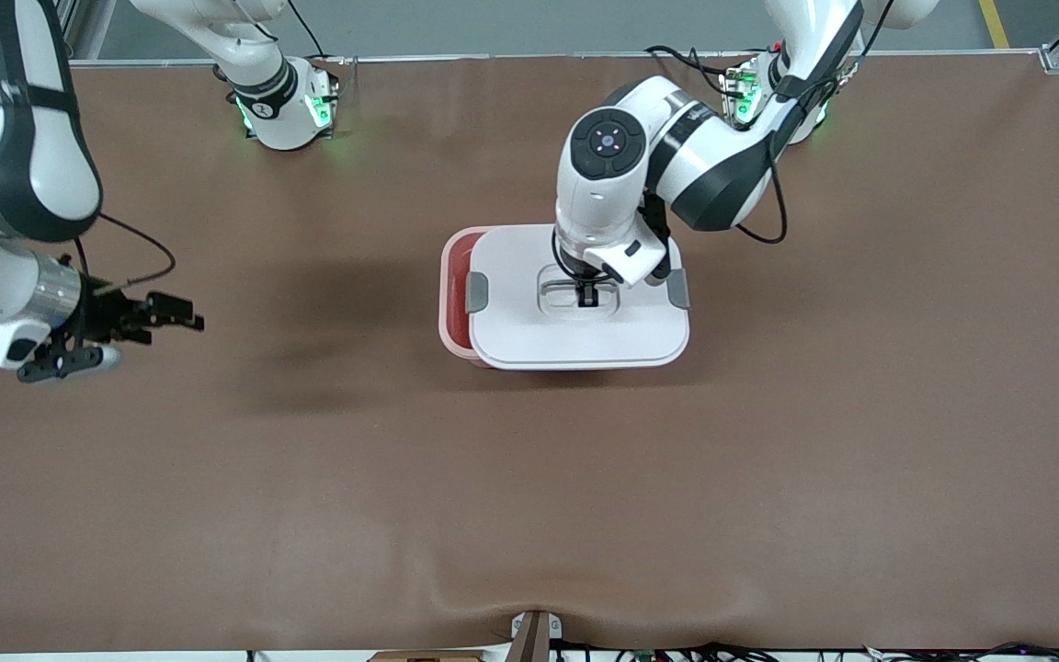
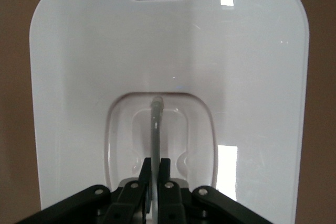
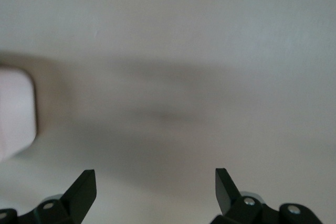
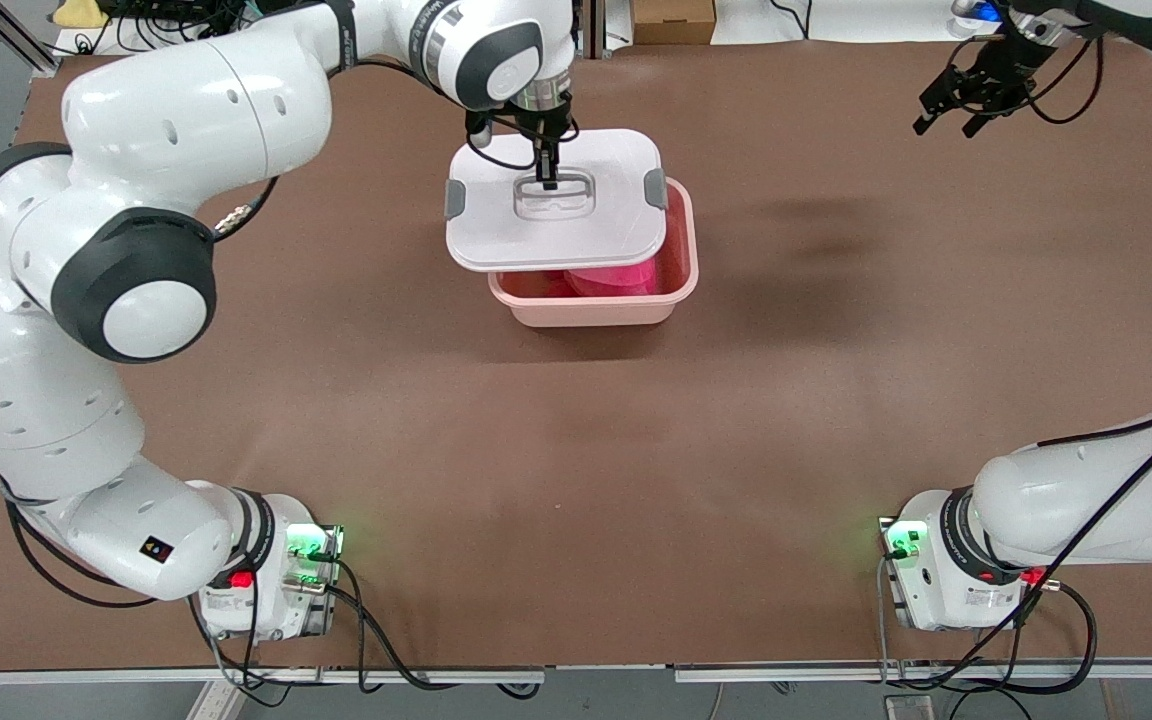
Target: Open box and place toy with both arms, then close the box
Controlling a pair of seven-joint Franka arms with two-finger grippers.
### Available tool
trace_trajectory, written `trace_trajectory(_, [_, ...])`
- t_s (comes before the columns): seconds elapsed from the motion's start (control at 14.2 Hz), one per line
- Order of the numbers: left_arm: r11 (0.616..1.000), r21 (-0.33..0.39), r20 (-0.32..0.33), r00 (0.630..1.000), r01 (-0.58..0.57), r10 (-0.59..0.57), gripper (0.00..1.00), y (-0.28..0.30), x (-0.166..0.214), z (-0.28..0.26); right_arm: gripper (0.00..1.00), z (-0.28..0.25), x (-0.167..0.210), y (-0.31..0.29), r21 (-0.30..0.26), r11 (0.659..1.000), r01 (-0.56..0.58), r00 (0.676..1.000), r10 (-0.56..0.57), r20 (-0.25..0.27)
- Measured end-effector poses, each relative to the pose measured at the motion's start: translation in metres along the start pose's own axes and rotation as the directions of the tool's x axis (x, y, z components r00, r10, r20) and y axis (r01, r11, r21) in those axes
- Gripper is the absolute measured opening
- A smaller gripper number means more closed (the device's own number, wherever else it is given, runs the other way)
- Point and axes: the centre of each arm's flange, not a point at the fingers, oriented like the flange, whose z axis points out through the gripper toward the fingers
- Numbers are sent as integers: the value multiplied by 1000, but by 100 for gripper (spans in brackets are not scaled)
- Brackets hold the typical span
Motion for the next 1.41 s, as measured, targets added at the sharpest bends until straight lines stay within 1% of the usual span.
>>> trace_trajectory(0.21, [1000,-5,-5,1000,8,-8,7,-7,-11,8,100,-33,-34,-7,-41,999,24,995,-20,99])
trace_trajectory(0.42, [1000,-18,-13,1000,23,-24,7,-12,-20,17,100,-60,-53,-15,-40,999,31,982,-23,188])
trace_trajectory(0.49, [999,-21,-10,1000,25,-25,7,-14,-24,21,100,-72,-56,-16,-38,999,30,979,-22,204])
trace_trajectory(0.63, [1000,-28,-16,1000,15,-15,7,-19,-31,30,100,-90,-59,-17,-48,998,30,978,-19,206])
trace_trajectory(0.7, [999,-31,-20,1000,12,-13,7,-21,-34,32,100,-95,-59,-16,-67,997,31,980,-17,199])
trace_trajectory(0.77, [999,-33,-21,1000,11,-12,7,-22,-36,33,100,-99,-57,-14,-90,995,32,984,-16,180])
trace_trajectory(0.84, [999,-36,-18,1000,16,-17,7,-22,-36,33,100,-103,-53,-12,-111,993,34,989,-18,144])
trace_trajectory(1.05, [999,-39,-14,1000,18,-18,7,-24,-40,34,100,-116,-36,-9,-167,985,35,999,-35,3])
trace_trajectory(1.2, [999,-38,-14,1000,10,-10,7,-30,-46,36,100,-125,-31,-10,-184,983,0,998,-12,-62])
trace_trajectory(1.27, [999,-36,-14,1000,7,-8,7,-31,-48,38,100,-128,-30,-13,-186,982,-25,997,10,-80])
trace_trajectory(1.41, [999,-36,-19,1000,4,-5,7,-32,-49,43,100,-133,-29,-22,-188,981,-39,995,21,-97])
